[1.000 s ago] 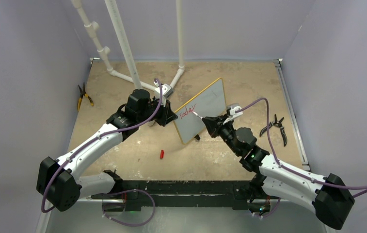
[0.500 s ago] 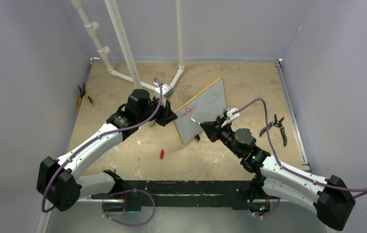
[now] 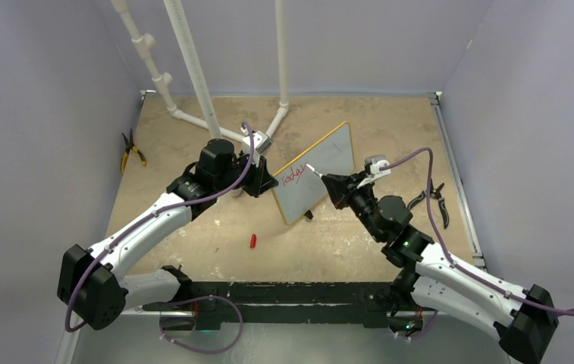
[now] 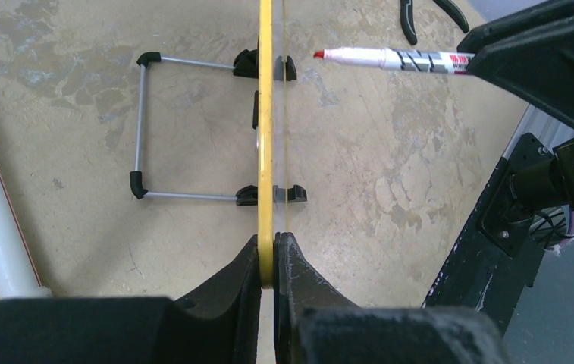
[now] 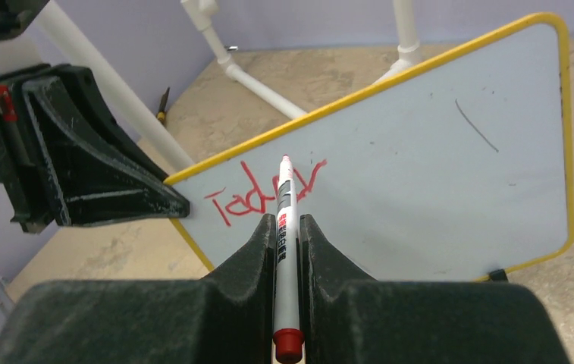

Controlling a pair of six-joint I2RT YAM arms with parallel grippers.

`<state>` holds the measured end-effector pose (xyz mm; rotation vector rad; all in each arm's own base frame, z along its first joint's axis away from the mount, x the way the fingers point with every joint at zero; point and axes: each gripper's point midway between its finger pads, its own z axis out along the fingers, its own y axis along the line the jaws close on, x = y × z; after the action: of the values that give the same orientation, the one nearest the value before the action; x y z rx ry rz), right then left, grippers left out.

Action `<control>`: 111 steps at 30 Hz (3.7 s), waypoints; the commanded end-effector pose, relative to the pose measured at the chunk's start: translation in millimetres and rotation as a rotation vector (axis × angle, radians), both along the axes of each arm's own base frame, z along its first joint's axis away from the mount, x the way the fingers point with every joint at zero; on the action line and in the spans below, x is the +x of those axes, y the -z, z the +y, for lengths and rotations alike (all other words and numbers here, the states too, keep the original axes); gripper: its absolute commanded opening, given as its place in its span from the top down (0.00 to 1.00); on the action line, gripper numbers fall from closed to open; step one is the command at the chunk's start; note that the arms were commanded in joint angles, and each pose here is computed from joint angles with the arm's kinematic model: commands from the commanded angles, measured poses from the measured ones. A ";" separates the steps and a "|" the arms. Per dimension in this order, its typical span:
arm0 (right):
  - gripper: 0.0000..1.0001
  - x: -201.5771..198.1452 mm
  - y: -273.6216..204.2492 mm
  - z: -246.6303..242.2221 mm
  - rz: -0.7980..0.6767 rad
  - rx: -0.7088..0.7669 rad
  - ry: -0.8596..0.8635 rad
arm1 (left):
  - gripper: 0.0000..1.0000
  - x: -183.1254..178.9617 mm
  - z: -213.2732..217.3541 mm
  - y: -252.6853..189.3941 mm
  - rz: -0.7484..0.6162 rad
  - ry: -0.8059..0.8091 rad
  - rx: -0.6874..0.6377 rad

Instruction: Write a sentence on the whiteboard

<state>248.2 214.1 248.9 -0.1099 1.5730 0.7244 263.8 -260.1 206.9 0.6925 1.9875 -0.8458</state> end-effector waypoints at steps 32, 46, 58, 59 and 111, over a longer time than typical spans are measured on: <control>1.00 39.7 -3.6 -11.6 -0.013 -0.019 0.144 | 1.00 -4.1 -0.2 11.8 0.012 0.038 0.027; 1.00 27.1 1.7 -5.0 0.004 -0.030 0.066 | 1.00 -4.6 -0.6 12.7 0.016 0.042 0.025; 1.00 26.4 -2.7 -23.4 0.013 -0.033 0.138 | 1.00 -4.0 -1.0 13.5 0.019 0.043 0.025; 1.00 28.4 -2.5 -25.0 0.016 -0.037 0.151 | 1.00 -4.4 -1.4 13.3 0.020 0.043 0.023; 1.00 34.4 25.3 -15.5 0.059 -0.020 0.108 | 1.00 -4.2 -1.1 13.0 0.018 0.043 0.024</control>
<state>279.9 201.0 211.3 -0.0608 1.6596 0.6209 265.8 -261.0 206.5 0.6932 1.9835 -0.8540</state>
